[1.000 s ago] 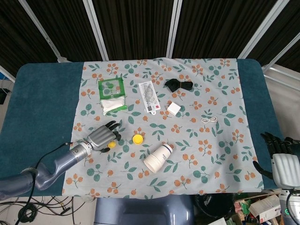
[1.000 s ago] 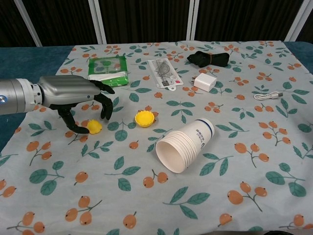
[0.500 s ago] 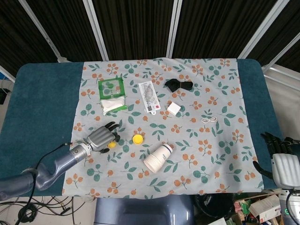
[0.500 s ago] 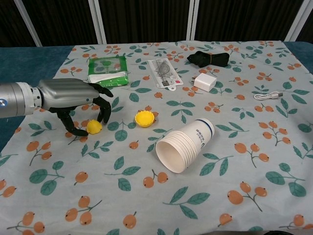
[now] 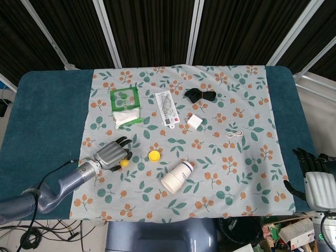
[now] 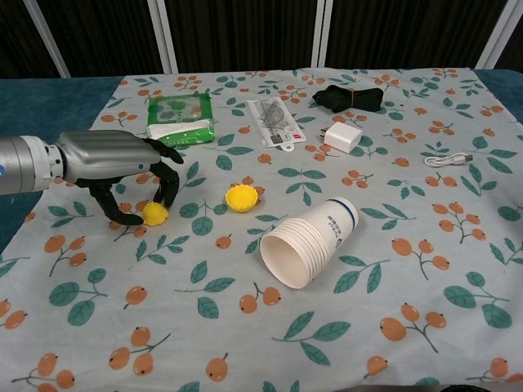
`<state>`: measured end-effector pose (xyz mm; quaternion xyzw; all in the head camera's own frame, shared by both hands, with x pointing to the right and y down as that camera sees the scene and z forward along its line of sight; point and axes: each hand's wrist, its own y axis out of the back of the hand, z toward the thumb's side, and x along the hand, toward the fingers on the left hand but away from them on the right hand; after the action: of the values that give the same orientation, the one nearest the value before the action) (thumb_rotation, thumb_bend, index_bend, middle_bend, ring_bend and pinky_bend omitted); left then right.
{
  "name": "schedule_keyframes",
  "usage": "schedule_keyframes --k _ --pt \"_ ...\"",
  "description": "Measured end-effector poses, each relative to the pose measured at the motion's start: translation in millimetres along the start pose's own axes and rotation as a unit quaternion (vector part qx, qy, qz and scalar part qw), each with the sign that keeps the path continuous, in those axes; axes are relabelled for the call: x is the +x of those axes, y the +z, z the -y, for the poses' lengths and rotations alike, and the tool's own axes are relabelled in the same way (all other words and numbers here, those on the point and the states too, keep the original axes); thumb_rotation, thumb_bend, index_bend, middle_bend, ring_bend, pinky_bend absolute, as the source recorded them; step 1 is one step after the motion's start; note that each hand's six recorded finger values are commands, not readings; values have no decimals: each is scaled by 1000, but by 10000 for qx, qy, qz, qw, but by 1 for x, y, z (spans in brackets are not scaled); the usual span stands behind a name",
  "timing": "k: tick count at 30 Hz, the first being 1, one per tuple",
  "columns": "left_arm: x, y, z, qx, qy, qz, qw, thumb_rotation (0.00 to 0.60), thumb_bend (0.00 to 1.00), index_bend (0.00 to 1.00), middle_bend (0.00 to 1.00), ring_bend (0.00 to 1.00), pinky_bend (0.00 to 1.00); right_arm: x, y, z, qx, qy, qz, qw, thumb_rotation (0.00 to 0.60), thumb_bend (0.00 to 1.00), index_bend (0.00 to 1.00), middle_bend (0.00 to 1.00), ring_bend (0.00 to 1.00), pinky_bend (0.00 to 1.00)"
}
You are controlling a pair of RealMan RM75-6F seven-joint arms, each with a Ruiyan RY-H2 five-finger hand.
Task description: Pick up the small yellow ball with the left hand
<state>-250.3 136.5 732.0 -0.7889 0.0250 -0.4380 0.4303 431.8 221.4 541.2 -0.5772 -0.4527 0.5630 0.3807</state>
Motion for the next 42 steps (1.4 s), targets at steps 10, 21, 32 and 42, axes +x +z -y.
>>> schedule_keyframes --k 10,21,32,42 --pt "-1 0 -5 -45 67 -9 10000 600 385 484 507 101 99 0 0 -1 -12 -9 5 10000 600 125 138 110 136 191" --pt "5 1 -33 -297 439 -43 9986 600 385 483 502 101 114 1 0 -1 -37 -14 16 10000 600 125 138 109 136 191" --pt "38 14 -81 -834 1017 -22 9913 600 384 480 497 101 116 1 0 -1 -50 -25 35 10000 600 125 139 110 135 191" --pt "62 45 -74 -1026 883 242 9905 600 382 479 494 101 115 1 -2 -2 -55 -21 69 10000 600 126 138 109 136 191"
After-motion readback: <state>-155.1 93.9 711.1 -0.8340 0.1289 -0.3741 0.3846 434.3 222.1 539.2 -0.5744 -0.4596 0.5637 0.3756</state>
